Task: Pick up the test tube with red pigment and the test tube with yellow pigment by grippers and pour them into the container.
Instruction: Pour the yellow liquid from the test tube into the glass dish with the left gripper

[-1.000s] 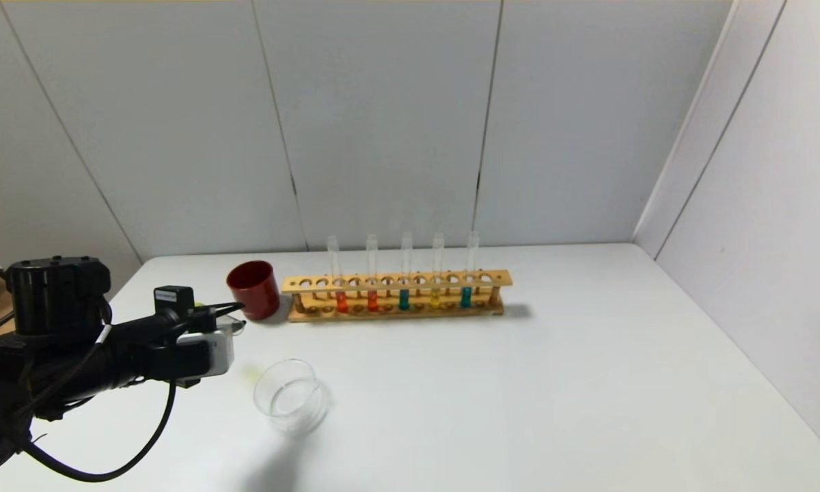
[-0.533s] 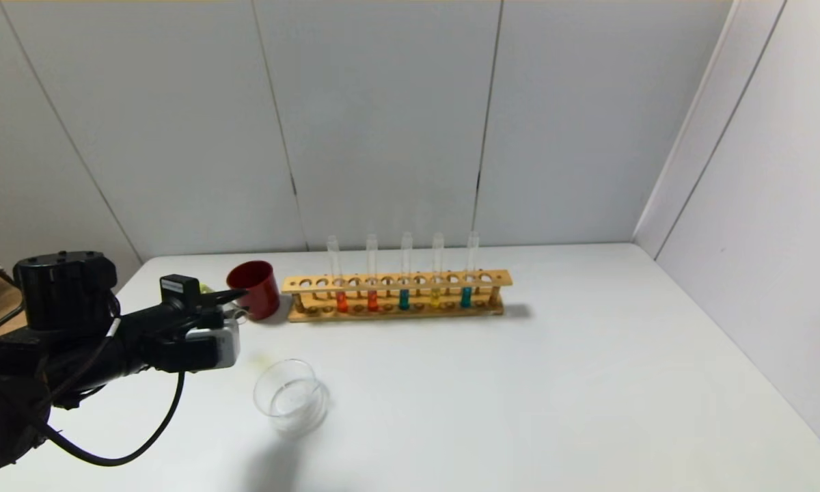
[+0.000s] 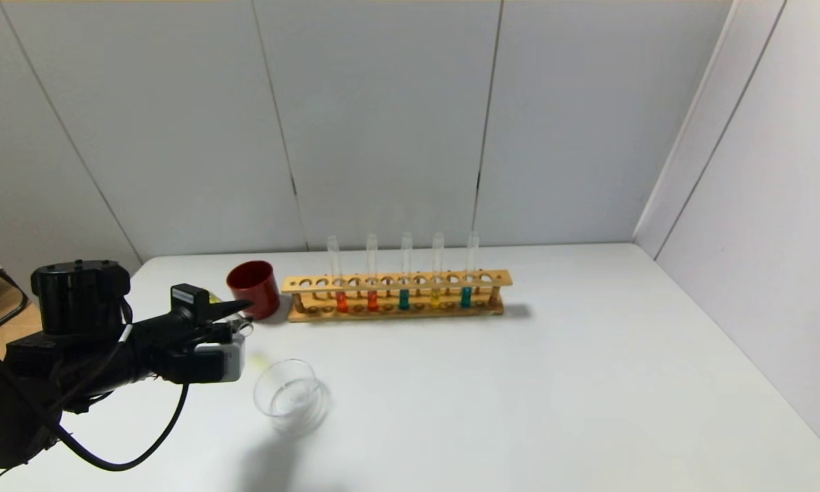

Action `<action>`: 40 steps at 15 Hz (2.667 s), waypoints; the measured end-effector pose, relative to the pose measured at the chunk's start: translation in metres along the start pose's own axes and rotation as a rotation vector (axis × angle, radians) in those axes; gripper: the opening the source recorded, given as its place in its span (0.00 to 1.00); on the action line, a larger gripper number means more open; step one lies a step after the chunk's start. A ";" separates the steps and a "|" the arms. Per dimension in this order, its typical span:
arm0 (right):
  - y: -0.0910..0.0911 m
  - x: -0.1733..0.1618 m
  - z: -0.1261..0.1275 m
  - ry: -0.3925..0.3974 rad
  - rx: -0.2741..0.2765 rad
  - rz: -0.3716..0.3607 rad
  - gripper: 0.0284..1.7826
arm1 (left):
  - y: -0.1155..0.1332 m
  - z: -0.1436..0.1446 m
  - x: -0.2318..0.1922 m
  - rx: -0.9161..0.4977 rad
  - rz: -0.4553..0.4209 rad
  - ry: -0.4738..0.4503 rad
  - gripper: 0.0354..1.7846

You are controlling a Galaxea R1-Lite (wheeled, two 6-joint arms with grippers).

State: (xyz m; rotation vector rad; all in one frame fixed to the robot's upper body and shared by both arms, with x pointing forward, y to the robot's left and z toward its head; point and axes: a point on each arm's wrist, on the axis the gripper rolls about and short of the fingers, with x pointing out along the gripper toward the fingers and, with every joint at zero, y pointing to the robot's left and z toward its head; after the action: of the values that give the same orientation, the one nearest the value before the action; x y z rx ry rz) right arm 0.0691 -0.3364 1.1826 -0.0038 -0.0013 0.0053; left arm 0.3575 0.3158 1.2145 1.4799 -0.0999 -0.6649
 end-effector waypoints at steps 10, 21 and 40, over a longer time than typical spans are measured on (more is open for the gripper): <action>0.000 0.000 0.000 0.000 0.000 0.000 0.98 | -0.009 -0.003 0.008 0.071 -0.039 -0.003 0.17; 0.000 0.000 0.000 0.000 0.000 0.000 0.98 | -0.014 -0.007 0.033 0.085 -0.065 -0.019 0.17; 0.000 0.000 0.000 0.000 0.000 0.000 0.98 | -0.026 -0.016 0.047 0.205 -0.087 -0.024 0.17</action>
State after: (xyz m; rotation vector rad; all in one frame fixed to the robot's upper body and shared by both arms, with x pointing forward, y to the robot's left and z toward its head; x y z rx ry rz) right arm 0.0691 -0.3364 1.1826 -0.0038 -0.0013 0.0053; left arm 0.3938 0.3089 1.1723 1.6806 -0.1255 -0.7605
